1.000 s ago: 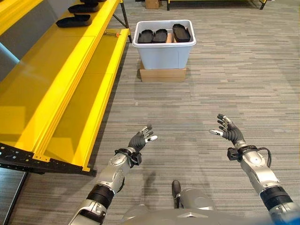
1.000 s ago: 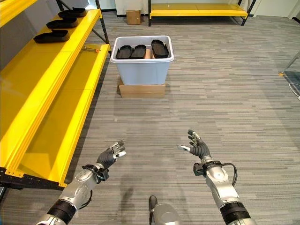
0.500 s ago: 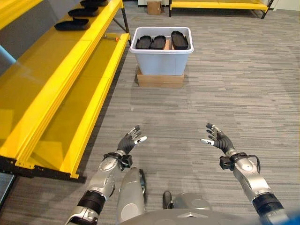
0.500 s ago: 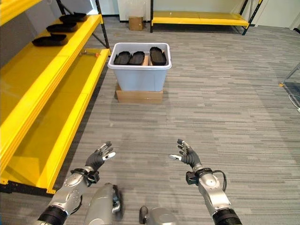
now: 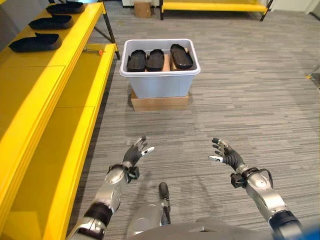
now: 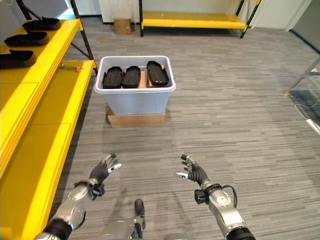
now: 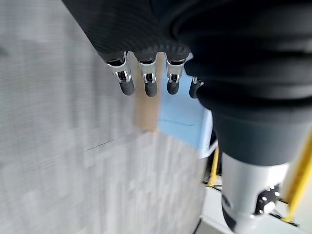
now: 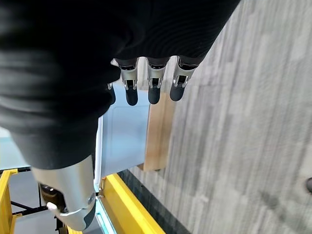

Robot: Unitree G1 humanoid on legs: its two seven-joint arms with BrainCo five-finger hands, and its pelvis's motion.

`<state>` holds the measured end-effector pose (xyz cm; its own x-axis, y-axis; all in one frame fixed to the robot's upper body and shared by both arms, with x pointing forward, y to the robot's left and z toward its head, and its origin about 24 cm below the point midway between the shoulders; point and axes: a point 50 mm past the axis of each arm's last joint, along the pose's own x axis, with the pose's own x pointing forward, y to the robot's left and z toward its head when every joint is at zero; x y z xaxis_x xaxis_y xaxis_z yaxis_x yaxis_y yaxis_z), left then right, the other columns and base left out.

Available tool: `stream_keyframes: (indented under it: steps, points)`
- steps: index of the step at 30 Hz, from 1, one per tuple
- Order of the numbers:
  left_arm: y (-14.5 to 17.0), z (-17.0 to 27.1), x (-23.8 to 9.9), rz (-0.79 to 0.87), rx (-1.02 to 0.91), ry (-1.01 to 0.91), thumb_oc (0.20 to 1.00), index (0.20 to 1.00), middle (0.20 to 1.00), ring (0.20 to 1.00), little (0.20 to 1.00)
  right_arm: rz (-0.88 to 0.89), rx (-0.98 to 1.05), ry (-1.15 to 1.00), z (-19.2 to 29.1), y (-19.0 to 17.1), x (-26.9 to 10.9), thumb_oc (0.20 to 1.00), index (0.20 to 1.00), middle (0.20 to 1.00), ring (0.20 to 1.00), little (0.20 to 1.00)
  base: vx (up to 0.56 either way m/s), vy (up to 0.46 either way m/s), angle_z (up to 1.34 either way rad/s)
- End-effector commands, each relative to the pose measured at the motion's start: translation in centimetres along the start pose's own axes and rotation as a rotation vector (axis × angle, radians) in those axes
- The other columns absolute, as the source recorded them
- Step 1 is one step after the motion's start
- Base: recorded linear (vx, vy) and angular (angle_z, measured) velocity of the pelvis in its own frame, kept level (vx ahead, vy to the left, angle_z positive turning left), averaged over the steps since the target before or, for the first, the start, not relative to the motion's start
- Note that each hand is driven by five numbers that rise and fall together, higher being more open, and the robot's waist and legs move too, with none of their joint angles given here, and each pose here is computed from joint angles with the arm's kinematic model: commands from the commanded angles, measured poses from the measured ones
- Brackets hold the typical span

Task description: Move parts from the plastic box to the shelf.

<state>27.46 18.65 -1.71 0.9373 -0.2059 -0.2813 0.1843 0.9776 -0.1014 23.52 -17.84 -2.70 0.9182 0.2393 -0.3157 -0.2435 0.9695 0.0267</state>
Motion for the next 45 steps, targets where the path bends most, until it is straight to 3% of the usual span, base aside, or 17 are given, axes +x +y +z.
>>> stream_keyframes:
  steps: [1,7,10,15,24,33,41,45]
  points:
    - [-0.2,0.7,-0.6,-0.023,0.093,-0.044,1.000,1.000,1.000,1.000,1.000,-0.067,0.024,-0.180,3.5,-0.9,0.9,1.000,1.000,1.000,1.000,1.000,0.17,0.271,0.01]
    - [-0.1,-0.4,-1.4,0.009,0.013,0.000,1.000,1.000,1.000,1.000,1.000,-0.057,-0.006,-0.181,3.4,-0.3,1.0,1.000,1.000,1.000,1.000,1.000,0.23,0.244,-0.48]
    - [0.4,-0.2,-1.9,0.010,0.021,-0.008,1.000,1.000,1.000,1.000,1.000,-0.058,-0.025,-0.203,4.2,-1.0,0.9,1.000,1.000,1.000,1.000,1.000,0.34,-0.167,-0.01]
    - [-1.5,-1.9,-2.5,-0.090,0.028,0.030,1.000,1.000,1.000,1.000,1.000,-0.129,-0.015,-0.166,3.2,-2.5,-0.3,1.000,1.000,1.000,1.000,1.000,0.46,-0.166,0.68]
    - [-1.8,-1.5,-2.0,-0.065,-0.065,0.009,1.000,1.000,1.000,1.000,1.000,-0.139,-0.063,-0.139,2.8,-2.4,0.0,1.000,1.000,1.000,1.000,1.000,0.23,-0.115,0.24]
    - [-2.9,-0.7,-1.2,-0.087,-0.065,-0.013,1.000,1.000,1.000,1.000,1.000,-0.321,-0.057,-0.136,3.2,-4.2,-0.2,1.000,1.000,1.000,1.000,1.000,0.14,-0.081,-0.03]
    - [-2.5,0.6,-1.7,0.032,-0.118,-0.149,1.000,1.000,1.000,1.000,1.000,-0.533,-0.067,-0.288,5.1,-5.9,-1.7,1.000,1.000,1.000,1.000,1.000,0.14,-0.060,0.03]
    - [-1.6,1.9,-1.9,0.128,-0.141,-0.245,1.000,1.000,1.000,1.000,1.000,-0.485,-0.105,-0.328,5.8,-5.7,-2.1,1.000,1.000,1.000,1.000,1.000,0.08,-0.161,-0.02]
